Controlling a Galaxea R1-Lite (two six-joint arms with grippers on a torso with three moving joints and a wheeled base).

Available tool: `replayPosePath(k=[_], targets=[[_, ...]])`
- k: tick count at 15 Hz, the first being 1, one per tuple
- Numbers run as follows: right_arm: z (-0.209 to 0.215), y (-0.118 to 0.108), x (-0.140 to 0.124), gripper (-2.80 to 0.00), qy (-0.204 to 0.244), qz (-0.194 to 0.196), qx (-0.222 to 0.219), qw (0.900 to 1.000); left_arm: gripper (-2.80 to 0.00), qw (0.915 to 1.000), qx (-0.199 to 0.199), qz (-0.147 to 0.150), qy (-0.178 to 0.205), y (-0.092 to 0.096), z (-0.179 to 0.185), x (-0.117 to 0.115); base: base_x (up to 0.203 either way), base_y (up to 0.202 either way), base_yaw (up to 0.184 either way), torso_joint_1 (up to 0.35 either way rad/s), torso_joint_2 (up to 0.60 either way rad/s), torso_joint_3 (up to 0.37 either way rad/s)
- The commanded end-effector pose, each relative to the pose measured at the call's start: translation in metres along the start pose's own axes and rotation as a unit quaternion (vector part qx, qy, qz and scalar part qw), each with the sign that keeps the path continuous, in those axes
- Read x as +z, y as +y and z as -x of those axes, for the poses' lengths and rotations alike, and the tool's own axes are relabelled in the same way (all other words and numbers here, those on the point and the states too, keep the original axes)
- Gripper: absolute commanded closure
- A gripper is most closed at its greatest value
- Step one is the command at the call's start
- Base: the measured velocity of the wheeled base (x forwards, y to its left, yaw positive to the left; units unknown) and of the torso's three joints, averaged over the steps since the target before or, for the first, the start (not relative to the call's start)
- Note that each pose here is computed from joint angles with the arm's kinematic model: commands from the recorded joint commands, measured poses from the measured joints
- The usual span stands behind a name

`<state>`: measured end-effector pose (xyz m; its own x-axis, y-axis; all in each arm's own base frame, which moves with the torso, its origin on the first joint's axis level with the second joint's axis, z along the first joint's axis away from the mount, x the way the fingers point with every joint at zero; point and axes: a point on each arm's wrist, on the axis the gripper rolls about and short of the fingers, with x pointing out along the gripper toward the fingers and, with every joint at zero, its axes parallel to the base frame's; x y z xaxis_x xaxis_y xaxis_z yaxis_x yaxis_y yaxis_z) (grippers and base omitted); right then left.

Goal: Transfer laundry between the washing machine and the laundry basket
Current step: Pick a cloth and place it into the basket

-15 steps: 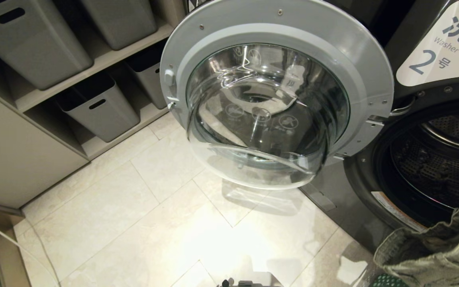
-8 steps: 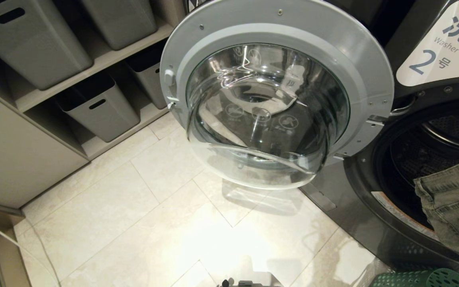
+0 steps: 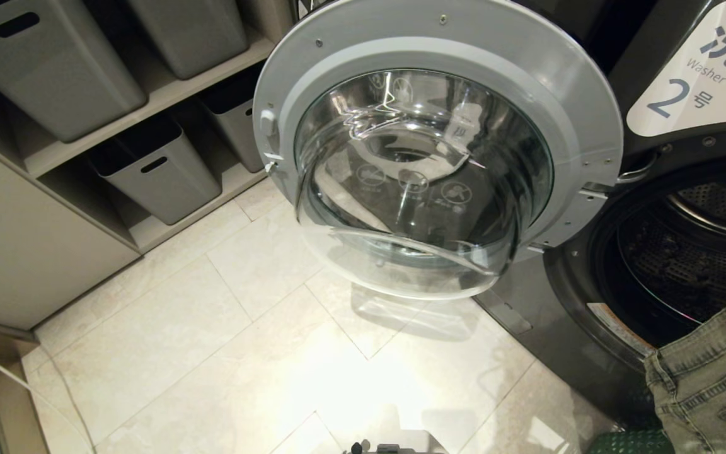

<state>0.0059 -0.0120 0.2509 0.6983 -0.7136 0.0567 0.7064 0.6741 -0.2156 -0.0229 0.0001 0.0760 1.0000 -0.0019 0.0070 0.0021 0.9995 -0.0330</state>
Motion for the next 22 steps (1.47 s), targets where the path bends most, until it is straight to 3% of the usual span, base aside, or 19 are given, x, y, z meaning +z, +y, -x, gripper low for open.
replayPosePath(k=[1,10,16,22], targets=[[-0.002,0.001,-0.002,0.00,0.006,0.003,0.000,1.000,0.00,1.0000,0.000,0.000,0.000,0.000,0.000,0.000,0.000,0.000,0.000,0.000,0.00,0.000],[-0.001,0.002,-0.006,0.00,0.018,0.010,0.004,1.000,0.00,1.0000,0.000,0.000,0.000,0.000,0.000,0.000,0.000,0.000,0.000,0.000,0.00,0.000],[0.003,0.003,-0.011,0.00,0.011,0.014,0.034,0.999,0.00,1.0000,0.000,0.000,0.000,0.000,0.000,0.000,0.000,0.000,0.000,0.000,0.00,0.000],[0.007,0.004,-0.019,0.00,0.009,0.041,0.049,0.998,0.00,1.0000,0.000,0.000,0.000,0.000,0.000,0.000,0.000,0.000,0.000,0.000,0.00,0.000]])
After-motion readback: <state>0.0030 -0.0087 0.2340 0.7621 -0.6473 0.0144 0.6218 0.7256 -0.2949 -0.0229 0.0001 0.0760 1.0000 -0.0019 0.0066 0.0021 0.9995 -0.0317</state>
